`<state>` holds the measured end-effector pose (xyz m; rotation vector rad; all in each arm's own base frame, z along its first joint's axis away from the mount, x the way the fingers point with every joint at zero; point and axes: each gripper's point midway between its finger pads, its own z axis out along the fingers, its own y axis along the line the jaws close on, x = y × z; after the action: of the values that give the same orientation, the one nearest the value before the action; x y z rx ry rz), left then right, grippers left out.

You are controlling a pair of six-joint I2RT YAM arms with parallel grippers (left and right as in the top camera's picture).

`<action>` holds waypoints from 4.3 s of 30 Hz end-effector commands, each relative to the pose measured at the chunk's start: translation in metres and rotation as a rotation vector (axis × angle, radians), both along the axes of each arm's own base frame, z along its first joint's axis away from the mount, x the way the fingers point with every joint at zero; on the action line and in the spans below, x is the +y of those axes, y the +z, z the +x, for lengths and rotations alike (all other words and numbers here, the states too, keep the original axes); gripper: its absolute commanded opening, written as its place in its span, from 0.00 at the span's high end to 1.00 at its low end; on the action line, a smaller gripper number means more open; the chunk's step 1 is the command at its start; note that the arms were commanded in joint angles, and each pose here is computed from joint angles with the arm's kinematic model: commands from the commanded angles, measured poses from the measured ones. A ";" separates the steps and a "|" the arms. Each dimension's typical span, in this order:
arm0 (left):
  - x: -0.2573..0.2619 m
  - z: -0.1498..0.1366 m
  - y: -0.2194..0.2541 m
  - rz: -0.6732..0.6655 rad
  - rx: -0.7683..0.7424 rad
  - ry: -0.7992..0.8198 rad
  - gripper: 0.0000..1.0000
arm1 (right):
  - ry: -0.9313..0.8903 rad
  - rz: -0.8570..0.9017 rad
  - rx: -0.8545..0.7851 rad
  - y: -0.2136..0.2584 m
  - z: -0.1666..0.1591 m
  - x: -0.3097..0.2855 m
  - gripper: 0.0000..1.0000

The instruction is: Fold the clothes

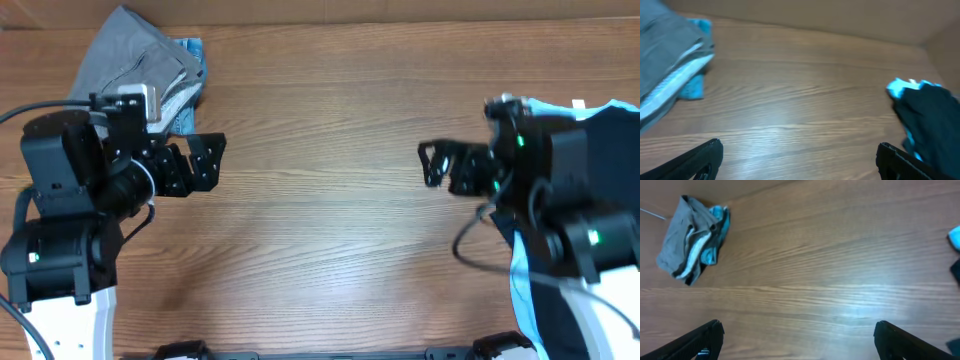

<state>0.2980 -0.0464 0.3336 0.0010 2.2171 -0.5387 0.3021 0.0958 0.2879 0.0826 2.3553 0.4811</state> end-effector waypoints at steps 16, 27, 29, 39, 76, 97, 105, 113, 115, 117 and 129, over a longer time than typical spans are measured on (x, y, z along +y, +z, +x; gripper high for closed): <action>-0.016 -0.026 -0.020 0.033 0.102 -0.149 0.00 | -0.772 -0.019 0.430 -0.160 0.062 -0.263 0.10; -0.016 -0.026 -0.021 0.032 0.105 -0.150 0.00 | -0.835 0.011 0.572 -0.230 0.053 -0.293 0.18; -0.016 -0.026 -0.021 0.033 0.104 -0.150 0.00 | -0.836 0.006 0.590 -0.236 0.047 -0.291 0.23; -0.016 -0.026 -0.020 0.031 0.103 -0.152 0.00 | -0.783 0.074 0.582 -0.247 0.049 -0.276 0.75; 0.014 -0.029 0.095 0.198 -0.195 0.020 0.05 | 0.604 -0.098 0.070 0.003 -0.075 0.227 0.52; -0.128 0.076 -0.067 0.189 0.206 -0.439 0.00 | -0.377 0.057 -0.235 0.134 -0.045 -0.047 0.35; -0.162 0.117 -0.208 0.199 0.479 -0.475 0.15 | -0.390 -0.006 -0.131 0.110 -0.062 -0.057 0.32; -0.197 0.117 -0.294 0.251 0.576 -0.532 0.19 | -0.405 -0.015 -0.081 0.099 -0.061 -0.057 0.31; -0.198 0.114 -0.313 0.316 0.597 -0.525 0.23 | -0.405 -0.024 -0.064 0.095 -0.061 -0.057 0.31; -0.200 0.110 -0.329 0.364 0.617 -0.525 0.24 | -0.405 -0.034 -0.047 0.091 -0.060 -0.057 0.31; -0.127 0.118 -0.340 0.607 0.730 -0.100 0.96 | -0.429 -0.056 0.008 0.077 -0.047 -0.054 0.30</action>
<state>0.4038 -0.2420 0.0014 0.6479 2.9559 -0.3196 0.2478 0.0427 0.3654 0.5272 2.2770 0.2212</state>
